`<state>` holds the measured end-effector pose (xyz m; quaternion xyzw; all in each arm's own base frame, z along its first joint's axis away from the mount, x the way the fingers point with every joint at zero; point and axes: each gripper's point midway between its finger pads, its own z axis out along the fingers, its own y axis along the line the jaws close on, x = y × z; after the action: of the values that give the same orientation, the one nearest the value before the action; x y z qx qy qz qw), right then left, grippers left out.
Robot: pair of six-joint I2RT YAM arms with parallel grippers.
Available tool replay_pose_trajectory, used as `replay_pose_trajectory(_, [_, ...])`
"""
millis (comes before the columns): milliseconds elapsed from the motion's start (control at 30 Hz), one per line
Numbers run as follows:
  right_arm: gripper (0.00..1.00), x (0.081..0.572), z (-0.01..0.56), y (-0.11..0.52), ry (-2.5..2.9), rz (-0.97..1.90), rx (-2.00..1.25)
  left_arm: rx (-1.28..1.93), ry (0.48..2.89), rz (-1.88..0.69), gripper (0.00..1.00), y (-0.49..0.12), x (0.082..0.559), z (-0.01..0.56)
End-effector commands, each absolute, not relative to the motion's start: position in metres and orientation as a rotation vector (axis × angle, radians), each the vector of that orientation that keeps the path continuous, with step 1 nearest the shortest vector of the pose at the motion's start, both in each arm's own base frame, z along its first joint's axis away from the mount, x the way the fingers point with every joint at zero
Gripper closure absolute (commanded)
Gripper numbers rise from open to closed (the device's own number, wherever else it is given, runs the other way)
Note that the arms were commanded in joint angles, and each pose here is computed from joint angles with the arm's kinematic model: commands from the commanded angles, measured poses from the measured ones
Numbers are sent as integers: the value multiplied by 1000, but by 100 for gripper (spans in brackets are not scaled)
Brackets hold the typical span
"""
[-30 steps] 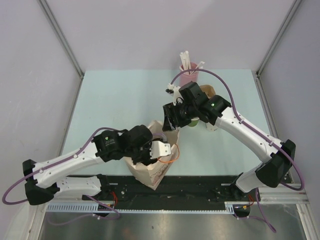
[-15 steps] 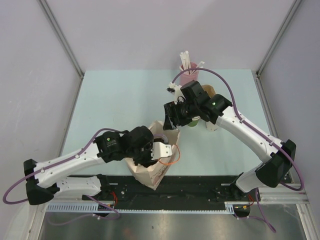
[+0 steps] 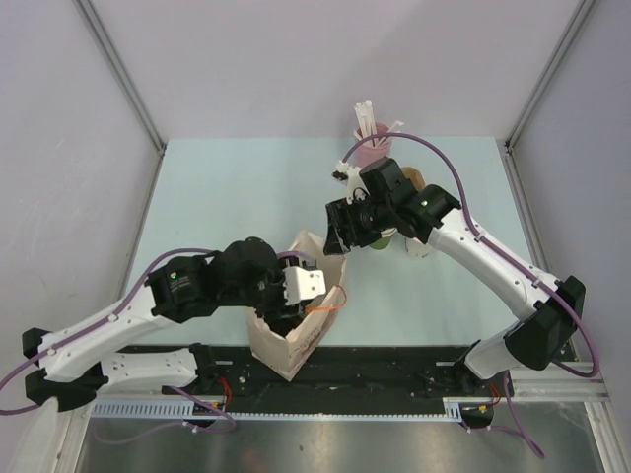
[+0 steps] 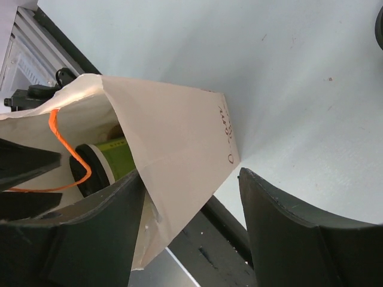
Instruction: Pack the takeout coffee
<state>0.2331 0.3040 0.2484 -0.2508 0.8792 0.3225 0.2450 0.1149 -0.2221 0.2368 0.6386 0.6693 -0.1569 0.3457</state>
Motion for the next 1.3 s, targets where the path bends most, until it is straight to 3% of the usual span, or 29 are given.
replay_pose_trajectory(0, [32, 234, 271, 305, 2315, 921, -691, 1556, 1651, -434, 37, -224, 118, 279])
replay_pose_trajectory(233, [32, 235, 267, 313, 2313, 924, -709, 1534, 1696, -420, 35, -223, 121, 267])
replay_pose_trajectory(433, [31, 229, 265, 318, 2322, 896, -763, 1413, 1662, -391, 30, -225, 134, 297])
replay_pose_trajectory(733, [30, 228, 279, 327, 2279, 909, -796, 1294, 1625, -386, 17, -225, 144, 331])
replay_pose_trajectory(833, [29, 227, 284, 327, 2272, 903, -811, 1293, 1589, -423, 1, -226, 139, 344])
replay_pose_trajectory(1000, [27, 227, 292, 322, 2266, 893, -812, 1252, 1579, -423, 0, -224, 144, 358])
replay_pose_trajectory(1167, [23, 229, 301, 318, 2260, 886, -790, 1196, 1610, -448, 0, -219, 150, 364])
replay_pose_trajectory(1267, [9, 230, 307, 318, 2252, 883, -775, 1145, 1645, -389, 0, -210, 164, 366])
